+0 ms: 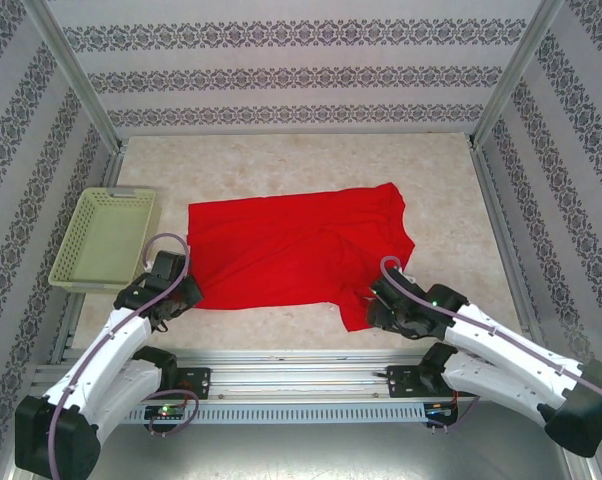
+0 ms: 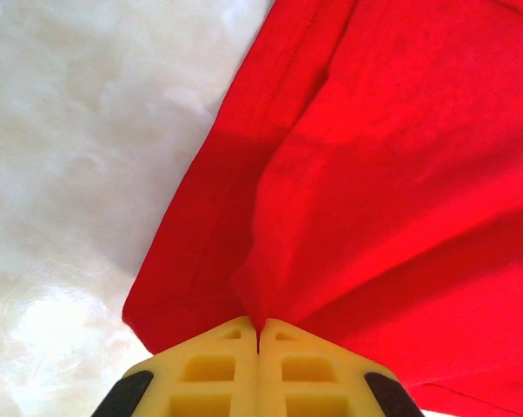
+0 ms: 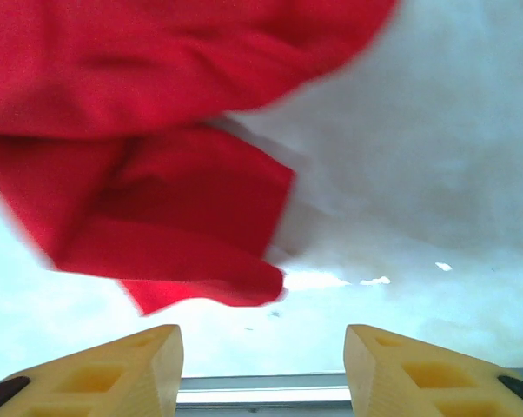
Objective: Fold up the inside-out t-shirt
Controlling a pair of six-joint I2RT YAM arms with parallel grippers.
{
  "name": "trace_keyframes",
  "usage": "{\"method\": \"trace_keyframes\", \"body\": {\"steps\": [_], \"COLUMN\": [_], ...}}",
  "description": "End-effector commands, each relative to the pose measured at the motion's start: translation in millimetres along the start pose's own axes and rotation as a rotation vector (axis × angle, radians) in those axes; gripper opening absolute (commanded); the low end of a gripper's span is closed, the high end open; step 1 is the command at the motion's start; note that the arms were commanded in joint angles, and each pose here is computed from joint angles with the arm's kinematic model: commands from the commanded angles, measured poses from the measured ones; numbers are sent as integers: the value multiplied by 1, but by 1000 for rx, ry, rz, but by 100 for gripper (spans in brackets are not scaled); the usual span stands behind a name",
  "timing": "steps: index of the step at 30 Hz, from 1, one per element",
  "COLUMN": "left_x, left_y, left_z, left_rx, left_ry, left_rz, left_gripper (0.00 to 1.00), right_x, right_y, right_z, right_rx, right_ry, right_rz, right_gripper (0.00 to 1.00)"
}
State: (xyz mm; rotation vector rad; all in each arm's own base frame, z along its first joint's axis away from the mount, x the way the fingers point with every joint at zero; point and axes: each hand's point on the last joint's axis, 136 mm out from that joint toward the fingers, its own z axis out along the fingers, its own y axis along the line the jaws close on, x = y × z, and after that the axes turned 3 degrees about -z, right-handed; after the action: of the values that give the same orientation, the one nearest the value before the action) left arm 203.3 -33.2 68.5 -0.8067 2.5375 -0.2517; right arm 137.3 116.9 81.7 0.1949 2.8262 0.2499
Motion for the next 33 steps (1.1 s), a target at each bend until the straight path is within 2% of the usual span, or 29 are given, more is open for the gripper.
{"method": "trace_keyframes", "body": {"steps": [1, 4, 8, 10, 13, 17, 22, 26, 29, 33], "left_x": [-5, -7, -8, -10, -17, -21, -26, -33, -34, -33], "left_y": [0, -1, -3, -1, 2, 3, 5, 6, 0, -2], "left_z": [-10, -11, -9, -9, -13, -10, -10, -15, -16, -16], "left_rx": [-6, 1, 7, -3, -29, -44, -71, -79, -49, -34], "left_ry": [-29, -44, -47, -53, -85, -99, -118, -149, -150, -149], "left_rz": [2, 7, 11, 14, 16, 20, 28, 29, 33, 38], "left_gripper": [0, 0, 0, 0, 0, 0, 0, 0, 0, 0], "right_x": [-22, -38, -57, -57, -47, -33, -19, -26, -36, -47], "right_y": [22, 46, 52, 48, 28, -20, -58, -71, -65, -32], "right_z": [-9, -5, 15, 34, 53, 43, 22, 5, -3, -15], "right_rx": [30, 87, 274, 363, 477, 590, 552, 511, 458, 369], "right_ry": [-88, -119, -117, -75, -5, 8, -1, -48, -60, -86], "right_rz": [-91, -175, -252, -273, -261, -187, -45, 18, 14, -35], "right_gripper": [57, 64, 74, 77, 75, 72, 63, 62, 61, 60]}}
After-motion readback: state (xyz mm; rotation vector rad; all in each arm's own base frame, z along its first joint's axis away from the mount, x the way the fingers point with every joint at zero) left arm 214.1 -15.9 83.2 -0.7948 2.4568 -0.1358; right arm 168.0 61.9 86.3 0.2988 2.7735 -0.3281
